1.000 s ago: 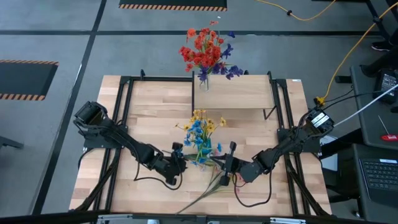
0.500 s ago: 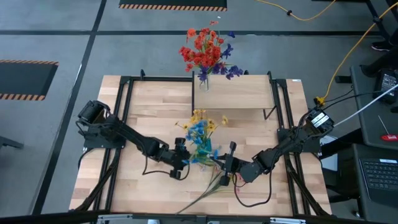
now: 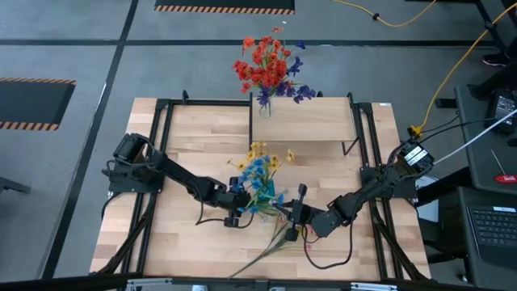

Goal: Pick and place flowers into a vace then onto a shelf
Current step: Put the white flowers into the blue vase

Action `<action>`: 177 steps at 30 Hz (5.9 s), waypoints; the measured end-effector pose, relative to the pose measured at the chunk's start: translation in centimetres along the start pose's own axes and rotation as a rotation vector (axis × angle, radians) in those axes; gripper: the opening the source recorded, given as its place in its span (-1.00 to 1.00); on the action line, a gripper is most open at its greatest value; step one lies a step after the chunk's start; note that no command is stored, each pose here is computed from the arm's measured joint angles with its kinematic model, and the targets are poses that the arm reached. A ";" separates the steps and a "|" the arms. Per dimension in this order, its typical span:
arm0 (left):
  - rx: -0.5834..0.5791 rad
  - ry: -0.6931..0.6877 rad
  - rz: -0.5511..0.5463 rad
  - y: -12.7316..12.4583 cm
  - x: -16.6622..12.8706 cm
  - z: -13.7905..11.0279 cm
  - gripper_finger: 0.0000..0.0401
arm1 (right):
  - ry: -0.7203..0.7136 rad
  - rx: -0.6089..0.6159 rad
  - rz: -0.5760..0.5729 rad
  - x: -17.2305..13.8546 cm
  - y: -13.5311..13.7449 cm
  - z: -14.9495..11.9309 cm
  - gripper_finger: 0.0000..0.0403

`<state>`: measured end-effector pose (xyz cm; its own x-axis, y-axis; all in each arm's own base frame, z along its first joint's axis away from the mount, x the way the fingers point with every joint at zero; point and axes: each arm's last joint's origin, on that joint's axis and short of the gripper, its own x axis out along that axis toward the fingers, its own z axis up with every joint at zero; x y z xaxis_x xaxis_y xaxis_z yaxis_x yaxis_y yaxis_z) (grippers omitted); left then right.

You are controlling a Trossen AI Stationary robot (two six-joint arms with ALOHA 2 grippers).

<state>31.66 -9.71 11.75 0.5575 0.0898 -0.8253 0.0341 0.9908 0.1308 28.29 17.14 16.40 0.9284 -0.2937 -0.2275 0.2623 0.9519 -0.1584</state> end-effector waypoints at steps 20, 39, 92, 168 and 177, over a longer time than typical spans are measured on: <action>-0.140 0.173 -0.001 -2.2 -2.7 -2.1 -0.93 | 0.001 0.001 0.000 0.0 0.0 0.0 -0.93; -0.187 0.338 0.048 -2.5 -10.1 -4.3 -0.95 | 0.004 -0.002 -0.001 0.0 0.0 -0.1 -0.93; 0.093 -0.966 -0.281 -4.6 -10.0 -2.3 -0.97 | -0.103 0.050 0.208 0.8 -0.1 1.6 -0.98; 0.130 -1.228 -0.294 -3.8 -11.9 -0.9 -0.97 | -0.302 -0.063 0.322 3.0 1.6 6.7 -0.36; 0.142 -1.233 -0.310 -4.0 -12.0 -0.7 -0.97 | -0.185 -0.060 0.277 2.2 3.6 8.5 -0.36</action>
<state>24.26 -14.70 20.78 0.9047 -0.3700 0.2113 0.3452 0.9272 0.1453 33.48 20.69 23.48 0.9958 0.0012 -0.0919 -0.0171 0.9848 -0.1726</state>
